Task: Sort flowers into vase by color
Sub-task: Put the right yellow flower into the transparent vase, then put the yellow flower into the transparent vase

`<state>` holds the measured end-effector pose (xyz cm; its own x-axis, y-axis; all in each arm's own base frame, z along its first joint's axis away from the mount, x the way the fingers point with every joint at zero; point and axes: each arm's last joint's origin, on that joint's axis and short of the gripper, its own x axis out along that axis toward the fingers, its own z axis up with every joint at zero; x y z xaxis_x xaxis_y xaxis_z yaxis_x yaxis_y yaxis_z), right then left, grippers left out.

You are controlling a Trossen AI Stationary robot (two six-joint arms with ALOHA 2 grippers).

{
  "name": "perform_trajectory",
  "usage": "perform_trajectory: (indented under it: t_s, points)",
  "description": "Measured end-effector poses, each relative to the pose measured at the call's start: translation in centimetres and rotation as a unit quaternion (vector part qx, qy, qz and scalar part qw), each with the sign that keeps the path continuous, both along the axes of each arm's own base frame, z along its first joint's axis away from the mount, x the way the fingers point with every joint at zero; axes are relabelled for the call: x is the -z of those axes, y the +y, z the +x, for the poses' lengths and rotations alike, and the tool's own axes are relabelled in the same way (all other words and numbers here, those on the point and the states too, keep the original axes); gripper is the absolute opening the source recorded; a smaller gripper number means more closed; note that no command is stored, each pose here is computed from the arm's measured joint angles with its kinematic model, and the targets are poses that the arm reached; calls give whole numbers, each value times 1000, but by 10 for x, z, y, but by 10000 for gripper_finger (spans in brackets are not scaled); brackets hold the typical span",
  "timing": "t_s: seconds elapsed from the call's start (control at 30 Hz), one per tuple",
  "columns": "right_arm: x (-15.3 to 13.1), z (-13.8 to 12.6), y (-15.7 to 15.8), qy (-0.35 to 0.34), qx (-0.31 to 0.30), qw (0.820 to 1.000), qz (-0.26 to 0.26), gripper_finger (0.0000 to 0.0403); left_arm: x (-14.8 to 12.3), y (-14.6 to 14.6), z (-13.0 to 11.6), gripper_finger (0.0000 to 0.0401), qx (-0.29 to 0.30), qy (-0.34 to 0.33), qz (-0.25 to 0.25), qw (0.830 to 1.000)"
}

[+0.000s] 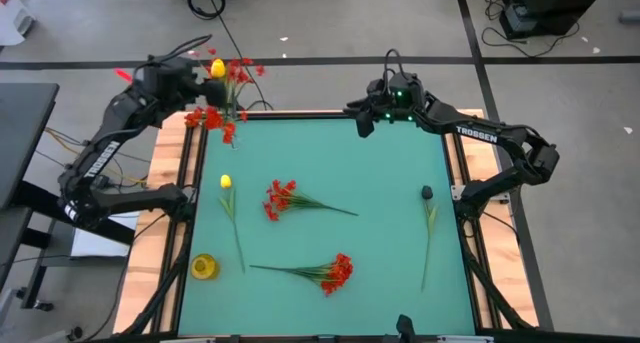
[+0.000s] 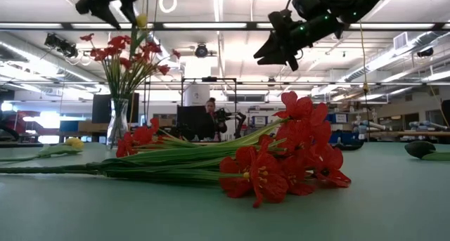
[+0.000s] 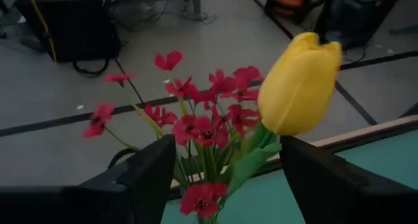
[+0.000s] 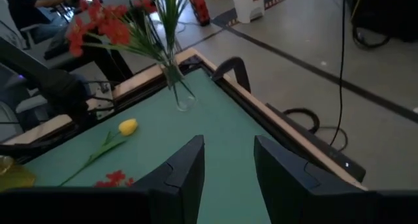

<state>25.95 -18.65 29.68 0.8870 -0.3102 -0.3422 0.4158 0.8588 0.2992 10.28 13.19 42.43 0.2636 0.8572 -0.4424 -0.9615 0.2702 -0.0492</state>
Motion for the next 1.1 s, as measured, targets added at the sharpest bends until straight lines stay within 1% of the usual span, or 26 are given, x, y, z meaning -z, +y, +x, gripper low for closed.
perform_trajectory:
  t_s: [0.1,0.23,0.3,0.37,0.53,0.6,0.67,0.77,0.9,1.0,1.1]
  points:
    - [2,-1,1,11,0,1000,8,142,-8,-8,-5,279,9,21,-13,1000]
    - [2,-1,0,10,0,1000,5,142,6,-5,-3,279,9,52,-47,997]
    - [2,-1,0,9,-1,1000,4,142,13,-3,-2,279,1,54,-64,996]
    - [2,-1,0,8,-3,1000,6,142,12,-4,-3,279,-2,50,-68,996]
    - [2,0,1,2,-3,1000,21,142,-9,-17,-14,279,-1,50,-71,996]
    - [2,0,2,2,-4,1000,22,142,-21,-25,-20,279,-1,37,-72,997]
    - [2,1,2,2,-2,1000,27,142,-30,-33,-26,279,3,9,-85,996]
    - [3,0,1,2,29,998,48,142,-32,-43,-29,275,19,-36,-140,989]
    - [6,-5,-3,20,67,996,49,142,-15,-55,-19,259,63,-36,-238,968]
    - [9,-8,-6,33,77,995,57,141,-2,-65,-5,243,80,-55,-278,956]
    - [12,-12,-7,48,85,993,67,141,12,-80,6,229,81,-59,-305,947]
